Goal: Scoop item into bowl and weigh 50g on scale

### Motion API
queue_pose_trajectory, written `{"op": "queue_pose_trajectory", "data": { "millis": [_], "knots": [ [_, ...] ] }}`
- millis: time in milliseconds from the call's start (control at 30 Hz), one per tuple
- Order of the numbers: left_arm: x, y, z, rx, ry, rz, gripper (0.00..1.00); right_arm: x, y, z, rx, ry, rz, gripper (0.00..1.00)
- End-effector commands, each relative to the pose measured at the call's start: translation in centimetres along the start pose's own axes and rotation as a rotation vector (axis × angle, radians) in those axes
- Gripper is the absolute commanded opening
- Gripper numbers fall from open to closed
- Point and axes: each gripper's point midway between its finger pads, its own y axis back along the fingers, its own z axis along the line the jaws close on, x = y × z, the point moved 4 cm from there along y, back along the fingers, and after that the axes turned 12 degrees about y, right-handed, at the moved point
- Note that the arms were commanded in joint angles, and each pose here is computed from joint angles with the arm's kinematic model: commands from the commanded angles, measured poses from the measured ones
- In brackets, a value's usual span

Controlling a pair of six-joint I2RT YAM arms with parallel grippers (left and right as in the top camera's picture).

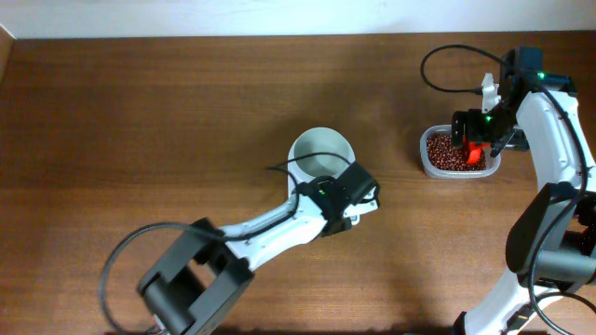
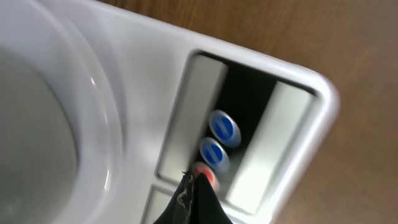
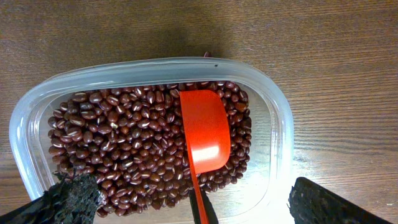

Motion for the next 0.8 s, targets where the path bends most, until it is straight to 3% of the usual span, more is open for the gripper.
{"op": "queue_pose_trajectory", "data": {
  "millis": [0, 133, 333, 467, 600, 767],
  "knots": [
    [-2.2, 6.9, -0.8, 0.17, 0.036, -0.212, 0.0, 0.2, 0.1, -0.1, 0.007, -0.01, 0.001, 0.99],
    [-2.9, 14.2, -0.4, 0.249, 0.155, -0.392, 0.0, 0.2, 0.1, -0.1, 0.006, -0.01, 0.001, 0.99],
    [-0.6, 21.9, 6.0, 0.196, 0.579, -0.59, 0.0, 0.2, 0.1, -0.2, 0.007, -0.01, 0.001, 0.99],
    [4.1, 22.8, 12.9, 0.071, 0.912, -0.602, 0.0, 0.2, 0.1, -0.1, 0.007, -0.01, 0.001, 0.99],
    [7.9, 22.1, 17.5, -0.06, 1.073, -0.571, 0.0, 0.2, 0.1, -0.1, 0.006, -0.01, 0.001, 0.99],
    [13.8, 18.5, 23.3, -0.308, 1.269, -0.413, 0.0, 0.2, 0.1, -0.2, 0.007, -0.01, 0.001, 0.99]
  ]
}}
